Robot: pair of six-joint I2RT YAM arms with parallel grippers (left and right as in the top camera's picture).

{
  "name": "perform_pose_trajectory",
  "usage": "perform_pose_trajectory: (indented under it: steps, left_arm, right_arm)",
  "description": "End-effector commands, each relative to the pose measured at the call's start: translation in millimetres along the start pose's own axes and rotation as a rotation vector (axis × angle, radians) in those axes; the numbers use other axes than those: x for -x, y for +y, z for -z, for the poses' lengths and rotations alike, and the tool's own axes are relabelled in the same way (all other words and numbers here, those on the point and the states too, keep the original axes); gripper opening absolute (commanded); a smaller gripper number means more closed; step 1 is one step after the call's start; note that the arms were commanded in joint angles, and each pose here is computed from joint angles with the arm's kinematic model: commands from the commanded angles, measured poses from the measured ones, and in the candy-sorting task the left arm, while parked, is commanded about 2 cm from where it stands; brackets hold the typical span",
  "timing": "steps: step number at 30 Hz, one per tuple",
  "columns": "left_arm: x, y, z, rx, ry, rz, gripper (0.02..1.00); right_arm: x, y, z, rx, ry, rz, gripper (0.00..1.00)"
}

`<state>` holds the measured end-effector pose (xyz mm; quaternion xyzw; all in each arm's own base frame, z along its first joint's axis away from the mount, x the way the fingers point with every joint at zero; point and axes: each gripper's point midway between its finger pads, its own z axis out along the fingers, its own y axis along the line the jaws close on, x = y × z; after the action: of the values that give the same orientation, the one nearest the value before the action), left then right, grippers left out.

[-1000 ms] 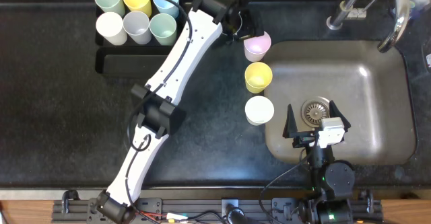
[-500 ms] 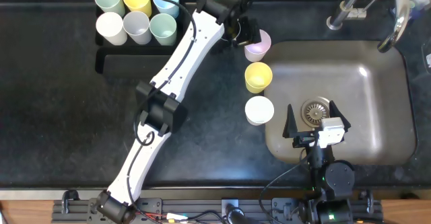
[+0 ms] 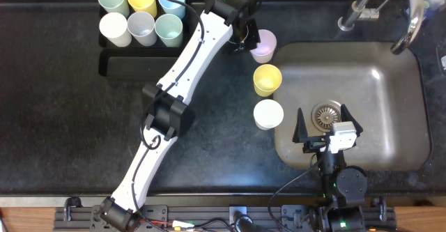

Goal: Store Cups

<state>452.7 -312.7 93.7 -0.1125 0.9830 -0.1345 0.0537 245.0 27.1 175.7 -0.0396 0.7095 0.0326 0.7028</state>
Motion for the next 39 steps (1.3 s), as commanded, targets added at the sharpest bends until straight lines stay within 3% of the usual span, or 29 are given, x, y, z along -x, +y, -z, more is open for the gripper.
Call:
perform_pose_trajectory:
  steps: [1, 8, 13, 15, 18, 20, 24, 27, 39]
  left_arm:
    - [6.7, 0.9, 2.2, 0.002, -0.026, 0.009, 0.036]
    - [22.5, 10.8, 28.8, -0.005, -0.075, 0.037, 0.036]
    - [52.6, 59.3, 158.6, -0.008, -0.281, 0.133, 0.036]
    - [50.7, 111.3, 238.1, 0.032, -0.395, 0.219, 0.036]
    - [47.5, 167.4, 303.8, 0.087, -0.521, 0.267, 0.038]
    - [32.6, 223.2, 334.1, 0.168, -0.560, 0.373, 0.036]
    - [-0.8, 296.5, 328.2, 0.287, -0.480, 0.531, 0.036]
    - [-7.8, 331.3, 300.8, 0.322, -0.421, 0.611, 0.036]
    - [24.5, 363.4, 195.4, 0.153, -0.313, 0.701, 0.036]
  right_arm:
    - [-3.3, 0.1, -0.3, 0.002, 0.000, -0.001, 0.996]
    - [-3.3, 0.1, -0.3, 0.002, 0.000, -0.001, 0.998]
    - [-3.3, 0.1, -0.3, 0.002, 0.000, -0.001, 0.998]
    - [-3.3, 0.1, -0.3, 0.002, 0.000, -0.001, 0.998]
    - [-3.3, 0.0, -0.3, 0.002, 0.000, -0.001, 0.998]
    - [-3.3, 0.1, -0.3, 0.002, 0.000, -0.001, 0.998]
    - [-3.3, 0.1, -0.3, 0.002, 0.000, -0.001, 0.998]
    - [-3.3, 0.1, -0.3, 0.002, 0.000, -0.001, 0.998]
    - [-3.3, 0.1, -0.3, 0.002, 0.000, -0.001, 0.998]
